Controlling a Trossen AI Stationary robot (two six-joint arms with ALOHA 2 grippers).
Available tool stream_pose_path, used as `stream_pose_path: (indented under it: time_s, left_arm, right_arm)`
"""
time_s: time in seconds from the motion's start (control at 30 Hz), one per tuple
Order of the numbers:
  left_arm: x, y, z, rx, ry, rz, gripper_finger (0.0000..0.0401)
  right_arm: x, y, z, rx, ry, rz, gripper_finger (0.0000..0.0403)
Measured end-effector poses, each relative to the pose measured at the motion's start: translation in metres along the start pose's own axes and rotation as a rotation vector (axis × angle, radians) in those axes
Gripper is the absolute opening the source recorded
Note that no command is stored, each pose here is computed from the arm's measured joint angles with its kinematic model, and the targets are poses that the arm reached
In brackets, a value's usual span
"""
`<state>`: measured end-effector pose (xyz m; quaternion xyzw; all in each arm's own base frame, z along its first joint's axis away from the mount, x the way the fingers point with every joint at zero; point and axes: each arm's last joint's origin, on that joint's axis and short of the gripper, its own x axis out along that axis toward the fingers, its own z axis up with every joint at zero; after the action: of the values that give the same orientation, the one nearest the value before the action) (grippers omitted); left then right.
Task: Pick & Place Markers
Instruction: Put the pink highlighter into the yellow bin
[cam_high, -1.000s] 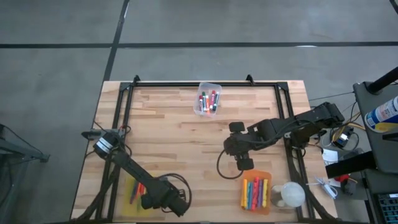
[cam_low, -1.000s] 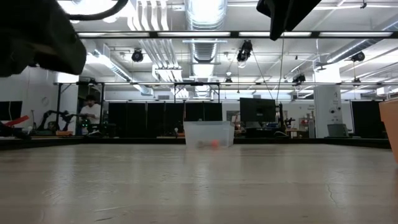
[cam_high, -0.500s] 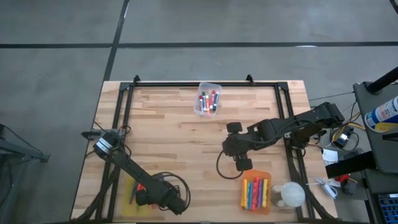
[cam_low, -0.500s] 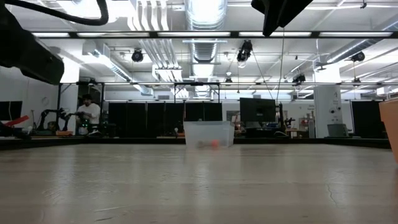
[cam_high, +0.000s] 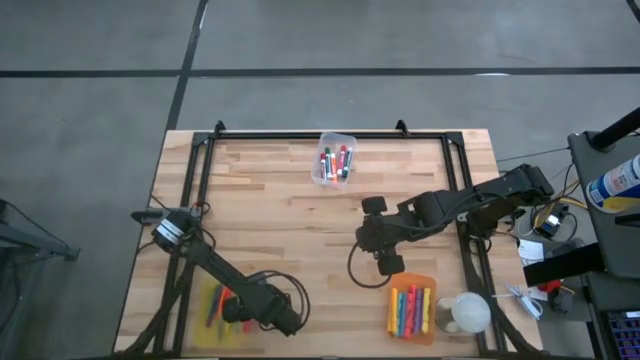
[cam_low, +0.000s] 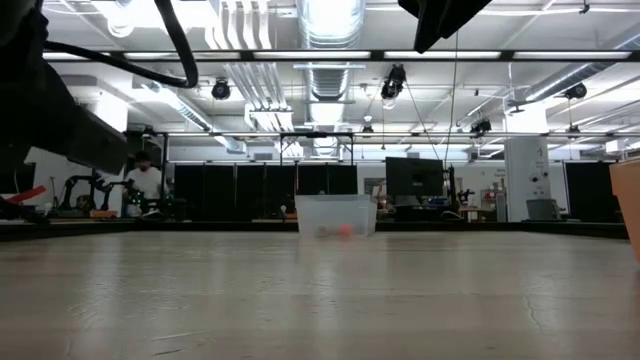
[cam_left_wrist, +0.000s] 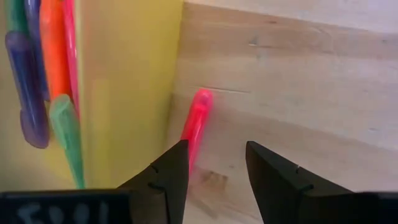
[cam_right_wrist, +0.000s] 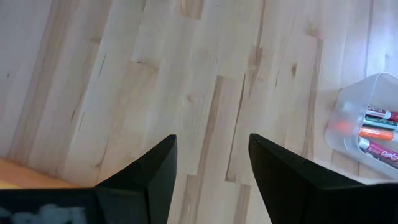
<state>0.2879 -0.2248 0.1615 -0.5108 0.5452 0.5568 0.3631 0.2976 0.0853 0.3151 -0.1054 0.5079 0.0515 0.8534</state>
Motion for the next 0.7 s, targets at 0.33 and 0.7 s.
stream_pose_path:
  time_s: [0.33,0.7]
  left_arm:
    - [-0.006,0.002,-0.001,-0.001,0.009,0.035,0.0155]
    - [0.007,-0.001,0.002,0.031,0.042,0.006,0.0155]
  right_arm:
    - [0.0,0.0,0.0,-0.001,0.001,0.0,0.0192]
    - [0.0,0.0,0.0,-0.021,-0.002,0.0,0.0192]
